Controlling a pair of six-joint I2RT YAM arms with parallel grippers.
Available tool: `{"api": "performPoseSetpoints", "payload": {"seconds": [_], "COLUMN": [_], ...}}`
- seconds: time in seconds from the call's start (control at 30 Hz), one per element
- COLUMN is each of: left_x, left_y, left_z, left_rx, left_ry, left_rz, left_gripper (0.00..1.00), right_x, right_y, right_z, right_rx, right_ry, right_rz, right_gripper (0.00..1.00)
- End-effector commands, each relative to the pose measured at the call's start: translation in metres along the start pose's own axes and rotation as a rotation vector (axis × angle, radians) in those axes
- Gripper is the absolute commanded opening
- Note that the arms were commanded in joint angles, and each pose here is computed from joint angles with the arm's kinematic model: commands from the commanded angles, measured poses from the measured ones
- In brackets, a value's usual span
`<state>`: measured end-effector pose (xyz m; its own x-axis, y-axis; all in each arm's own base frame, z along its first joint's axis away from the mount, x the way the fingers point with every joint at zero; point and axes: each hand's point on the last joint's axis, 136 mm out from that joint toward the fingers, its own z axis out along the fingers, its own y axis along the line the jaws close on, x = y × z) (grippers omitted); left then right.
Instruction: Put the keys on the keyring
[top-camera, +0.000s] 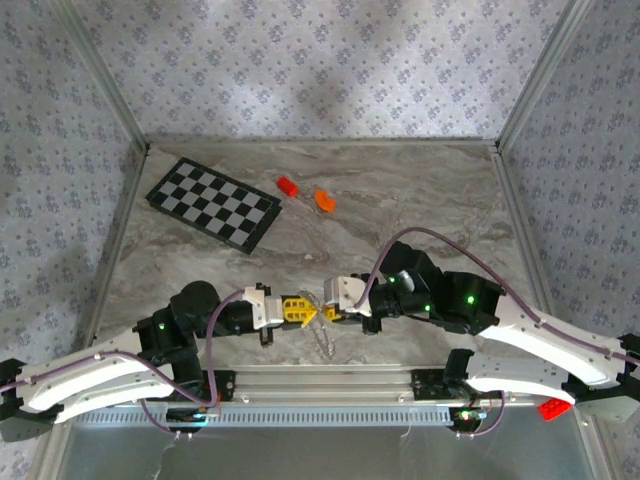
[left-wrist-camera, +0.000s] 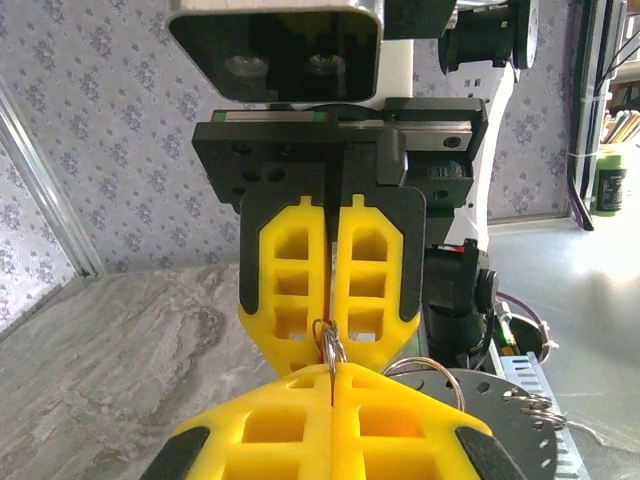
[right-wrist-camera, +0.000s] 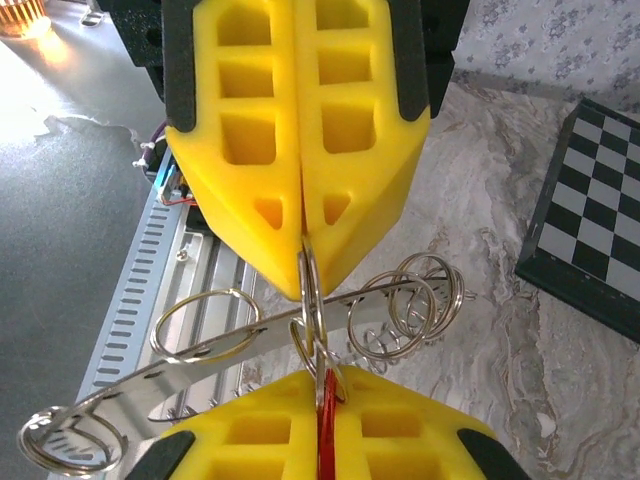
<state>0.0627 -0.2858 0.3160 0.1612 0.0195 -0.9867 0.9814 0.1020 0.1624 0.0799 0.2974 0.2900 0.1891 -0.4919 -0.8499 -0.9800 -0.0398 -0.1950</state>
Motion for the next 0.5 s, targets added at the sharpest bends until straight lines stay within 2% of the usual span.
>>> {"api": "performPoseSetpoints", "payload": {"seconds": [0.0,0.23,0.47], "left_x": [-0.0297,-0.0282,-0.0275], "left_y": [0.0036,0.0034,0.0030], "left_z": [-0.0067,-0.0055,-0.0041], "left_rx": [-0.021,-0.018,-0.014], "left_ry": [-0.110,-0.108,-0.109], "left_rz": [0.021,0.018,0.010], "left_gripper": [0.00,0.00,0.00], "right_x": [0.0055,0.0060,0.0057], "right_y": [0.0011,0.0065,0.0097], "right_z": [-0.0006,-0.0037,-0.0044], "right_rx": [0.005,0.002,-0.009], "right_ry": [0.009,-0.012,-0.025], "right_rz": [0.019,0.024,0.020], "right_gripper": [0.13,0.15,0.06]}}
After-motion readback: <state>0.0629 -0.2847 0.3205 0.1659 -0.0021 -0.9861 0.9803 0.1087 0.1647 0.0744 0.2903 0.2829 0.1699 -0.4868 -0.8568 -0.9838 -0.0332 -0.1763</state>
